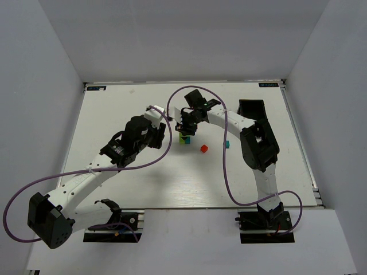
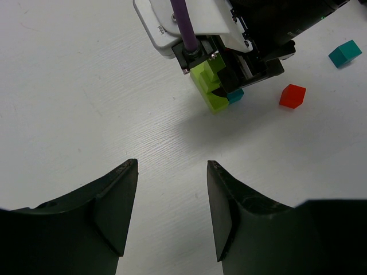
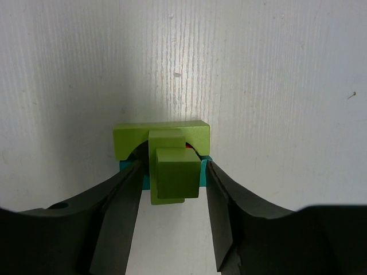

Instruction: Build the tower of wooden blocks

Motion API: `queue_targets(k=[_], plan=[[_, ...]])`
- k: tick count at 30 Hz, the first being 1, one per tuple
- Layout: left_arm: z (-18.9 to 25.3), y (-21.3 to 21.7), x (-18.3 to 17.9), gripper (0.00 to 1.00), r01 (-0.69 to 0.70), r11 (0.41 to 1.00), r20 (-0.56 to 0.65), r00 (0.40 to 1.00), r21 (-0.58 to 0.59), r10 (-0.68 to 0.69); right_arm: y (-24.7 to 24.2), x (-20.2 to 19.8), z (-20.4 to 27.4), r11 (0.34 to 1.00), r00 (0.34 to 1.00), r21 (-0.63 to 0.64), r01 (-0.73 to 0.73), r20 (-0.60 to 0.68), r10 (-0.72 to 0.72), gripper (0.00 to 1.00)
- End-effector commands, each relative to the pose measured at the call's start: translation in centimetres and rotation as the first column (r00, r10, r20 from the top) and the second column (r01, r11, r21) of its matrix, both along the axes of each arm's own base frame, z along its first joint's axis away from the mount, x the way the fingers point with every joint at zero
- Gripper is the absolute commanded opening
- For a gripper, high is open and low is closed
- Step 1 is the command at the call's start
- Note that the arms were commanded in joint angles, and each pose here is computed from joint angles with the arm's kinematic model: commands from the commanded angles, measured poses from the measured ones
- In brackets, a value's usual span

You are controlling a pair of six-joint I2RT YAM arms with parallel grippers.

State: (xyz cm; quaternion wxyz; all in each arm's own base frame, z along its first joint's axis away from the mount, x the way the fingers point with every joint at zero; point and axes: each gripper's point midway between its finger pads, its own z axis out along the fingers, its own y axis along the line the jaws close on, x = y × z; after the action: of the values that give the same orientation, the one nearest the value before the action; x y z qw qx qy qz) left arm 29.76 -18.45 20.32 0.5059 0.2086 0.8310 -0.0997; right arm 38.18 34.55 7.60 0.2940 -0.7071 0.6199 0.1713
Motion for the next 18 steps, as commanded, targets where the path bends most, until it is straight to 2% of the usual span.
queue_targets(k=[1, 18], plan=[[0.74, 0.38, 0.06, 0.62, -0.010, 1.000, 0.025, 1.000, -0.010, 0.010, 0.20, 0.11, 2.71, 0.999, 0.999, 0.040, -0.010, 0.046, 0.008, 0.53], [0.74, 0.38, 0.06, 0.62, -0.010, 1.000, 0.025, 1.000, -0.010, 0.010, 0.02, -0.04, 2.73, 0.999, 0.998, 0.034, -0.028, 0.052, 0.026, 0.48]])
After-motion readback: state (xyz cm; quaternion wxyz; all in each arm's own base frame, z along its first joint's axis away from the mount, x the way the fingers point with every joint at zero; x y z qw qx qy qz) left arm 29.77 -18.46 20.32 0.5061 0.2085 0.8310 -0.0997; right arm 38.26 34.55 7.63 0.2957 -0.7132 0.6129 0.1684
